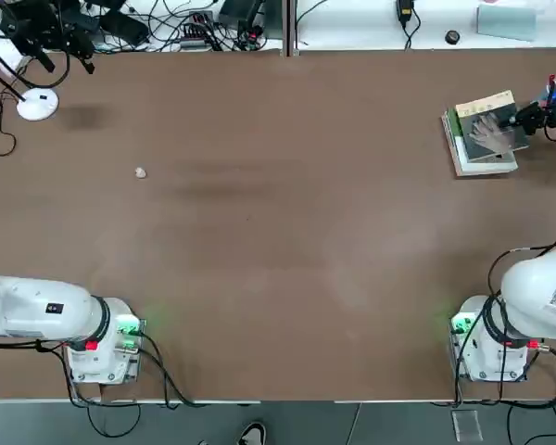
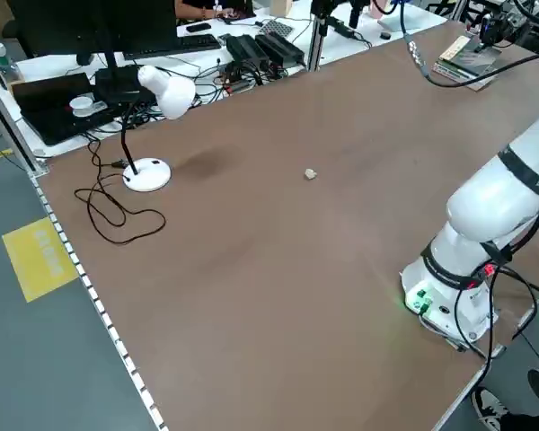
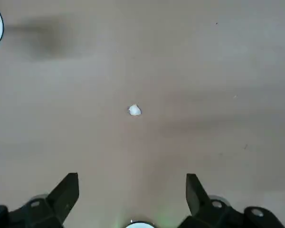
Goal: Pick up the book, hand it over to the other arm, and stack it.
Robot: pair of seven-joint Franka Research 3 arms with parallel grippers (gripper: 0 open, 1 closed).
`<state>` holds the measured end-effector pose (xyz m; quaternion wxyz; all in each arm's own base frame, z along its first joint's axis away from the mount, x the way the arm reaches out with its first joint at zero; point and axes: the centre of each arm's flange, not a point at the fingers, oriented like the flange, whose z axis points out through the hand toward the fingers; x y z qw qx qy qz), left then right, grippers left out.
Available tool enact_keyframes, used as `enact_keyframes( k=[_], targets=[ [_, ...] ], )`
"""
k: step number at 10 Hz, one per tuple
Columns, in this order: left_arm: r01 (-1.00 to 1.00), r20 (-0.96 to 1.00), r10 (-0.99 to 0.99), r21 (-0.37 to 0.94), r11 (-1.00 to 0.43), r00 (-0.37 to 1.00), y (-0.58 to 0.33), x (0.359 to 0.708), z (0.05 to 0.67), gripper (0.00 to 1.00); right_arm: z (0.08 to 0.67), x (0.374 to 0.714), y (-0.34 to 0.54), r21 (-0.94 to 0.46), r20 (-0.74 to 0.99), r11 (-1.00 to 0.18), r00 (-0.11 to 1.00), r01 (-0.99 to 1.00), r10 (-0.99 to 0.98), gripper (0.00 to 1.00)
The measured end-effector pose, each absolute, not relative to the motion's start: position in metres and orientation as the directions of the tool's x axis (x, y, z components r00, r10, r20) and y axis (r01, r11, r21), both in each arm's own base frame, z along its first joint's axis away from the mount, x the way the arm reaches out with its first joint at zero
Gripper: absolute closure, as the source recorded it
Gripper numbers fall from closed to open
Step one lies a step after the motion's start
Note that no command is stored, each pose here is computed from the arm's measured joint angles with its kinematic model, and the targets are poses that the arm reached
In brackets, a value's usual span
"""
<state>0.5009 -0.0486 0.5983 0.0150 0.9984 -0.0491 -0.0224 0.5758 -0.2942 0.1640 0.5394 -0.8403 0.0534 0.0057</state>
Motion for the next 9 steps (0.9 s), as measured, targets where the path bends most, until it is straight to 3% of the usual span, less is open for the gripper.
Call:
enact_keyframes(
  k=[7, 9],
  targets=[
    [-0.097, -0.043, -0.099, 0.032, -0.995, 0.994, -0.0486, 0.5009, 0.5983, 0.0, 0.1637, 0.5752, -0.2951, -0.904, -0.065, -0.417, 0.994, -0.095, -0.087, 0.84],
    [-0.097, -0.043, -0.099, 0.032, -0.995, 0.994, -0.0486, 0.5009, 0.5983, 0.0, 0.1638, 0.575, -0.2956, -0.903, -0.065, -0.418, 0.994, -0.095, -0.087, 0.8]
  ],
)
